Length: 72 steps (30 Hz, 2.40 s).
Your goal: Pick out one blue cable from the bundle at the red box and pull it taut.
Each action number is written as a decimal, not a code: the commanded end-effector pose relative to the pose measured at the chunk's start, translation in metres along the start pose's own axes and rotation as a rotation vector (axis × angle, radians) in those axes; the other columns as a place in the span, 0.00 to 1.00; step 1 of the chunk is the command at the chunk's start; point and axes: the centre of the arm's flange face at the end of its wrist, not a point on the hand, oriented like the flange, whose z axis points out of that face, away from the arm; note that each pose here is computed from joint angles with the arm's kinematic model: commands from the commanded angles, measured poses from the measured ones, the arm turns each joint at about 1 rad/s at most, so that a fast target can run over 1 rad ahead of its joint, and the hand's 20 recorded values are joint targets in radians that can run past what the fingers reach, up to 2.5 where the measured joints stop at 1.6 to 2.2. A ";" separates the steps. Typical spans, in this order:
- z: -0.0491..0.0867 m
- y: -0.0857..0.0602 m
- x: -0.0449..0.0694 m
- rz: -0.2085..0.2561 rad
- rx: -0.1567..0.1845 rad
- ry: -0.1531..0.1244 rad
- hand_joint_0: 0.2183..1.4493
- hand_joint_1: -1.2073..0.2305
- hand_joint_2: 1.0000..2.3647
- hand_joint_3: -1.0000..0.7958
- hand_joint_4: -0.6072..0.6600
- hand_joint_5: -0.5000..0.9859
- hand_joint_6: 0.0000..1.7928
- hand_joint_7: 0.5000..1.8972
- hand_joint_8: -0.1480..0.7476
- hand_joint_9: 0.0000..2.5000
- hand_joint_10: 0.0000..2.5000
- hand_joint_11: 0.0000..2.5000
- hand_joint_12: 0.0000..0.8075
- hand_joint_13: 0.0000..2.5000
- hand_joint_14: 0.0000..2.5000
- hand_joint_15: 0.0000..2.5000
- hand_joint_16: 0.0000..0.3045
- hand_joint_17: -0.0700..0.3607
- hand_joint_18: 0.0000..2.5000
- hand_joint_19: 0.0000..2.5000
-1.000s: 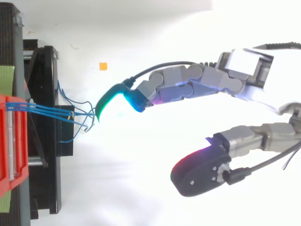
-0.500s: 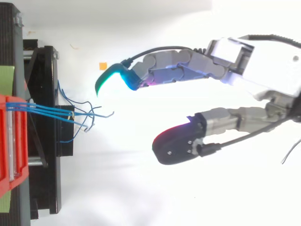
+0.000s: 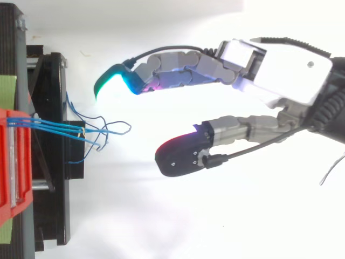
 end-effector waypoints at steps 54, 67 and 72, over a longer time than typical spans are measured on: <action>0.071 -0.074 0.049 0.175 -0.183 0.072 0.33 0.42 0.01 0.37 0.59 0.25 0.28 0.44 0.44 0.25 0.00 0.11 0.40 0.21 0.00 0.08 0.17 0.44 0.18 0.19; 0.074 -0.075 0.042 0.186 -0.197 0.111 0.32 0.42 0.01 0.35 0.59 0.26 0.28 0.45 0.44 0.26 0.00 0.12 0.40 0.21 0.00 0.08 0.17 0.44 0.18 0.19; 0.075 -0.074 0.041 0.189 -0.206 0.112 0.35 0.49 0.01 0.32 0.58 0.27 0.28 0.51 0.45 0.27 0.00 0.12 0.40 0.22 0.00 0.09 0.17 0.43 0.19 0.20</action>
